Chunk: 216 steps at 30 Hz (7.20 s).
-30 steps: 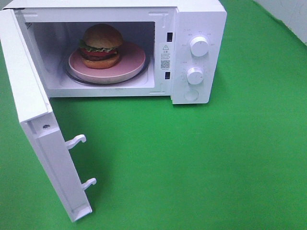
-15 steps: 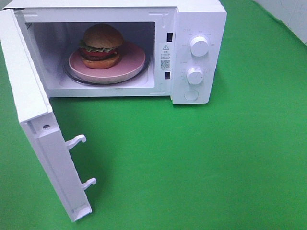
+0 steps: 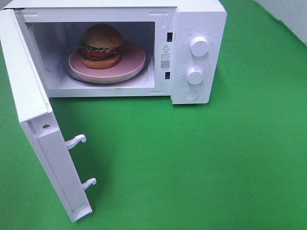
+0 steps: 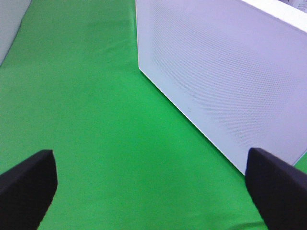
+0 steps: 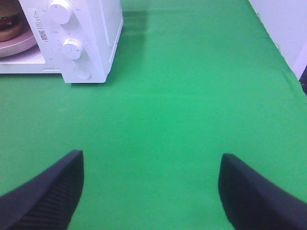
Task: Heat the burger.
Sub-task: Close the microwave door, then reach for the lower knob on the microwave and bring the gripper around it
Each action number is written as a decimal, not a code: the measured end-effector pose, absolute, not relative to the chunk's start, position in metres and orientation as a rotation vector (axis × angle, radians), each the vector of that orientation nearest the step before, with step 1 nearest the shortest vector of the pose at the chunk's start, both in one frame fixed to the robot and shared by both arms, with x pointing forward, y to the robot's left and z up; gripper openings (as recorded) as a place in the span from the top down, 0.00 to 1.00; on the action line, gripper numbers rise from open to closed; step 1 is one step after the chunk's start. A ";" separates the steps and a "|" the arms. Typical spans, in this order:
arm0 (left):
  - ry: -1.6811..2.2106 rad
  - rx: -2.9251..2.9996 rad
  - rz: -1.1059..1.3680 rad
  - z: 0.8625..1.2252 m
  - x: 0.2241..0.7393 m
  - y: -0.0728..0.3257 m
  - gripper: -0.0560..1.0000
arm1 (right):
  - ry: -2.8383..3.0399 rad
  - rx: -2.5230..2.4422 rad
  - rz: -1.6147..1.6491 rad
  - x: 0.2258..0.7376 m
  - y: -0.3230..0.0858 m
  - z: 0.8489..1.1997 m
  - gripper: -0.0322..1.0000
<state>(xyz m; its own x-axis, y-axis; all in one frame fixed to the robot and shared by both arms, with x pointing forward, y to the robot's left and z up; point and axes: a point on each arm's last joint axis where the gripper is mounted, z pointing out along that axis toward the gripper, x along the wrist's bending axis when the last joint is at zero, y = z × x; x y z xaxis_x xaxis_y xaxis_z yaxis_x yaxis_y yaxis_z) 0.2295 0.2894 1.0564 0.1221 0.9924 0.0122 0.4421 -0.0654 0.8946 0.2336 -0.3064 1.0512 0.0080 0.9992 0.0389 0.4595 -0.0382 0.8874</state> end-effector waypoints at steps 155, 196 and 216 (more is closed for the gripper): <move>1.072 1.398 0.696 0.949 0.520 0.140 0.95 | 1.534 1.584 0.975 0.234 -0.306 1.051 0.25; 0.948 1.503 0.576 0.949 0.583 0.041 0.95 | 1.534 1.584 0.975 0.234 -0.306 1.051 0.25; 1.202 2.183 0.207 0.946 0.511 0.029 0.19 | 1.534 1.584 0.975 0.234 -0.306 1.051 0.25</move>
<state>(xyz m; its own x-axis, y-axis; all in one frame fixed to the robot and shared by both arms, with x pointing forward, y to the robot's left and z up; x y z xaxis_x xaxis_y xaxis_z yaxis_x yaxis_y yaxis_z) 0.5108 0.0295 0.9455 0.5714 0.8055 -0.1571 0.7066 -0.3854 0.5934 0.2336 -0.3064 1.0512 0.0080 0.9992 0.0389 0.4595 -0.0382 0.8874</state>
